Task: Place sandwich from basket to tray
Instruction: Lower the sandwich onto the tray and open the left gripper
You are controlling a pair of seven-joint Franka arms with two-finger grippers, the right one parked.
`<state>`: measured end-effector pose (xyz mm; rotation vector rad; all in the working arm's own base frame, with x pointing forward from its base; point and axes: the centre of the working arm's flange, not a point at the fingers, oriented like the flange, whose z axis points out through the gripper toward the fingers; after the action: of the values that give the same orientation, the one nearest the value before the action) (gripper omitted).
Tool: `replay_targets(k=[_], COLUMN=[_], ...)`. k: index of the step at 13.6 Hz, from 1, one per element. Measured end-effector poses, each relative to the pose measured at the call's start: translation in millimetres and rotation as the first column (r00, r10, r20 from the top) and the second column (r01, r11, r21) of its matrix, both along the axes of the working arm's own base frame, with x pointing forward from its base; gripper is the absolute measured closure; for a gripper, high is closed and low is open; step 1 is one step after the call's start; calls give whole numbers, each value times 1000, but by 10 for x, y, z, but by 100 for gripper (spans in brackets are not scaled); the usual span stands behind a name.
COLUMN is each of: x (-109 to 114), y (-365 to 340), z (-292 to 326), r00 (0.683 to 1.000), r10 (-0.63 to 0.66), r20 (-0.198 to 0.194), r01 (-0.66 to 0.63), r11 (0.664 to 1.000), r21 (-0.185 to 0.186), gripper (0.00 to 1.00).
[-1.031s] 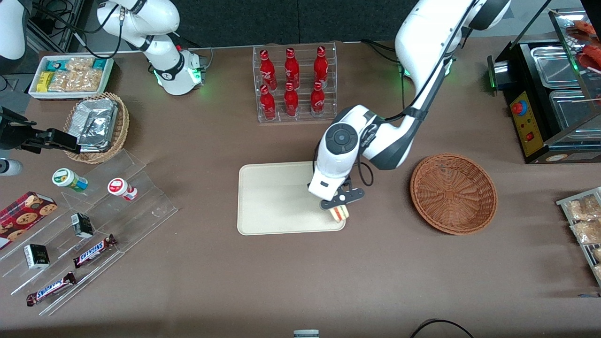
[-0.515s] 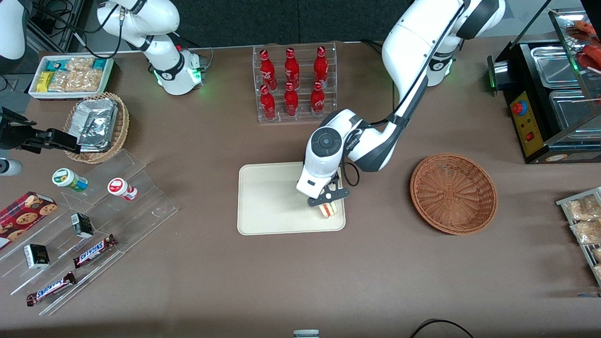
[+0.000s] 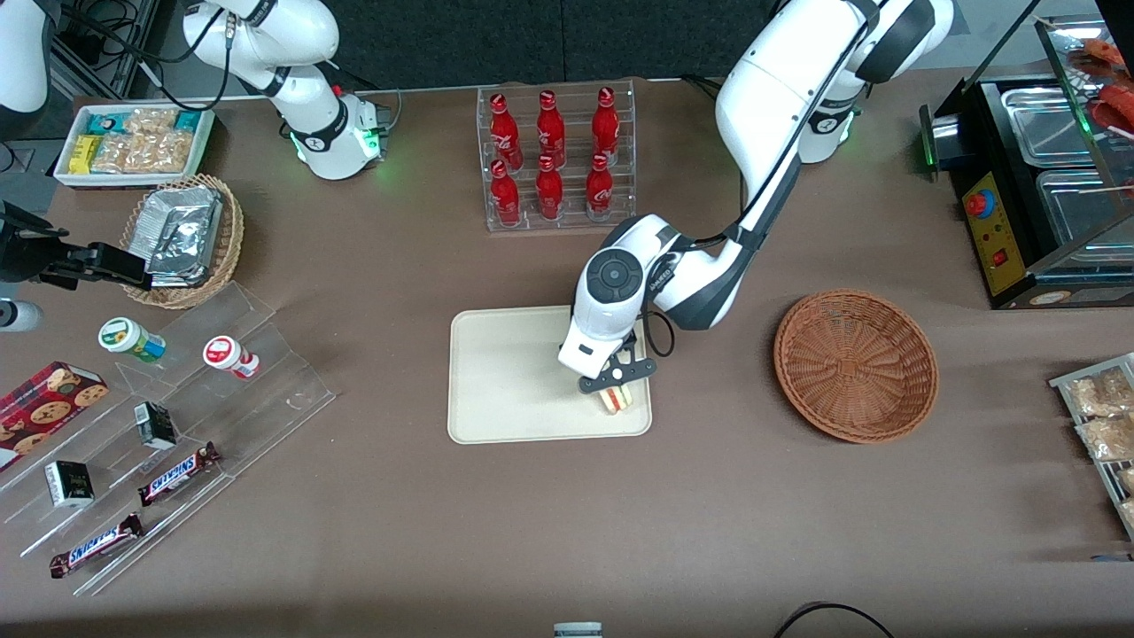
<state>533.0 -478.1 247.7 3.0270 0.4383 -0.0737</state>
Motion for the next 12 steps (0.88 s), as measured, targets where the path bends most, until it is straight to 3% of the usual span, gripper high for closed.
replay_targets(k=[3,6,9,12], x=[-27,-144,-397,-447], y=[-71,-231,-455,-447], z=[51,93,26,-54], r00=[1000,994,968,944], r10=[-9,-110,-252,-331], r20=[0,10,9,-16], r01=[9,110,252,331], r11=[1000,993,967,944], r21=[-17,-31,-17,3], gripper=[90,90,90,90])
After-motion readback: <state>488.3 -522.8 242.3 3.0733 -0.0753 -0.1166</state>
